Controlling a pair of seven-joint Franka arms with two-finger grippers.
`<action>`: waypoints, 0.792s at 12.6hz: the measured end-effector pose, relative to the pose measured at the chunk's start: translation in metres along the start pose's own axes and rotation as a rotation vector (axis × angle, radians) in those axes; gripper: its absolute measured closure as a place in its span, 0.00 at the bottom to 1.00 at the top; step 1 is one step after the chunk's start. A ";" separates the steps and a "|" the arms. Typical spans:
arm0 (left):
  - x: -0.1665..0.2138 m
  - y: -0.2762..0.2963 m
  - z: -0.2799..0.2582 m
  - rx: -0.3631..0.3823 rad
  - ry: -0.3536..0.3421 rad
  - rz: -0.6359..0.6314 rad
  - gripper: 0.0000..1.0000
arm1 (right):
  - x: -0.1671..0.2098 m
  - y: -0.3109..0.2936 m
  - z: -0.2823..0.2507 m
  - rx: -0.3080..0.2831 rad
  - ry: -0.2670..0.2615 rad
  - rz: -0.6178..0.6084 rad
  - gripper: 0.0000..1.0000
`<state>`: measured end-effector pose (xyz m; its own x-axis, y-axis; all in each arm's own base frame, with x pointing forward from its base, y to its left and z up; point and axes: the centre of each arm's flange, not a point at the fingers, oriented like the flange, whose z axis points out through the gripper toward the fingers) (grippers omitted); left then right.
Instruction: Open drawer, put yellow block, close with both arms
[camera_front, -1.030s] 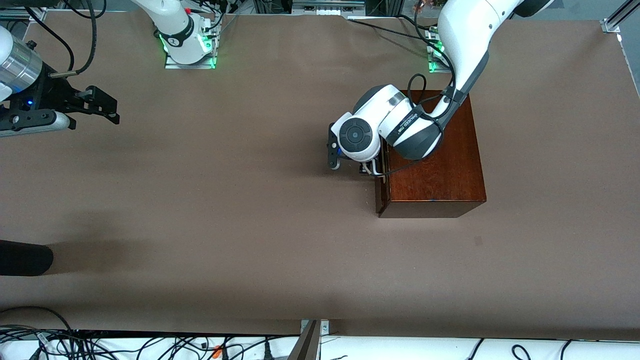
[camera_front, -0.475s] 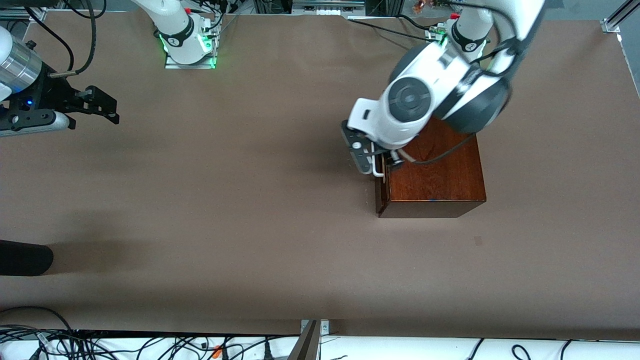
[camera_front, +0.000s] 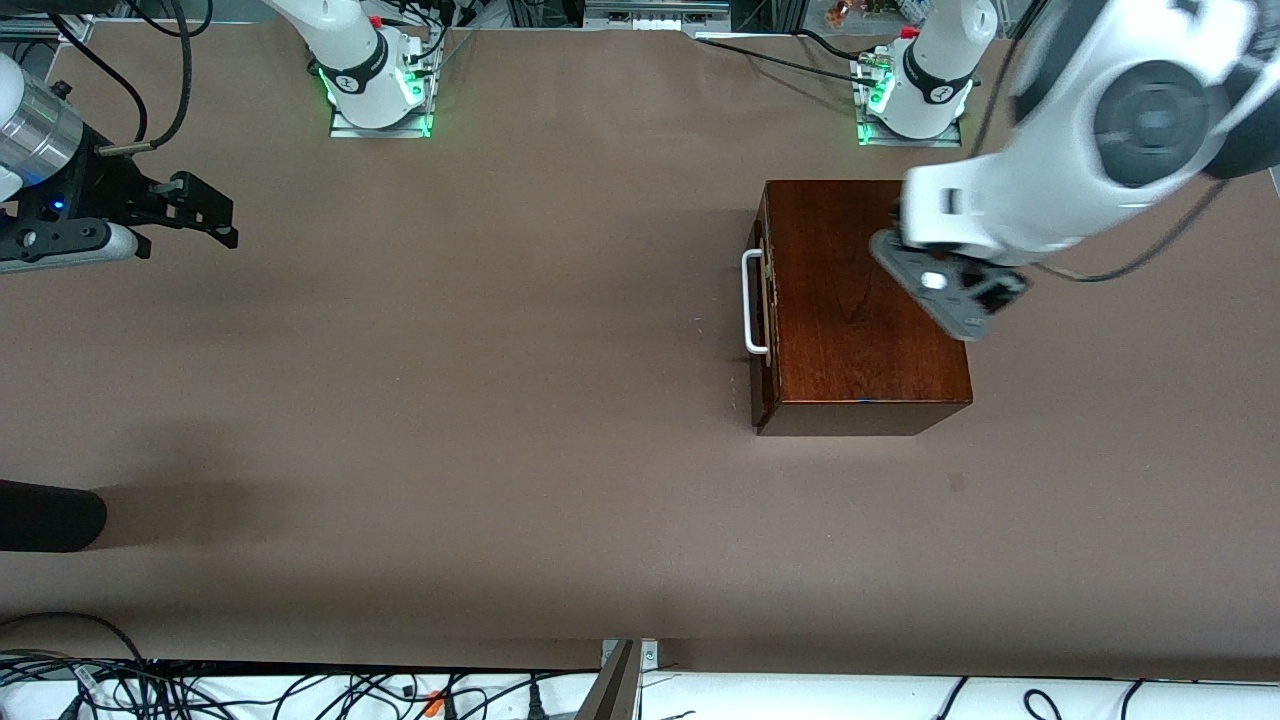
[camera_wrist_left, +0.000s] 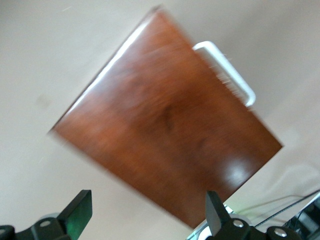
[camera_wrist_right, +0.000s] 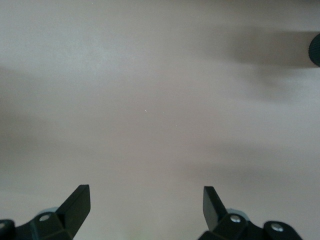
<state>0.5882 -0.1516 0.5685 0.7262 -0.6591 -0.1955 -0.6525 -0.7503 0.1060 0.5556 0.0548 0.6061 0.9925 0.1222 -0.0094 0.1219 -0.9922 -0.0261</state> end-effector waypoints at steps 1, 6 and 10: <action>-0.022 -0.025 -0.011 0.011 0.032 -0.069 0.00 | 0.000 0.000 0.000 0.000 0.000 0.001 0.00; -0.105 -0.063 -0.020 0.044 0.204 -0.464 0.00 | 0.000 0.001 0.000 0.000 0.000 0.003 0.00; -0.114 -0.060 -0.008 0.019 0.195 -0.658 0.00 | 0.000 0.004 0.000 0.000 0.000 0.007 0.00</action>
<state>0.5460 -0.0314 0.5919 0.9973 -0.0650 -0.0337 -0.0648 -0.9979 0.0075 0.5560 0.0513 0.6059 0.9933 0.1152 -0.0100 0.1149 -0.9930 -0.0261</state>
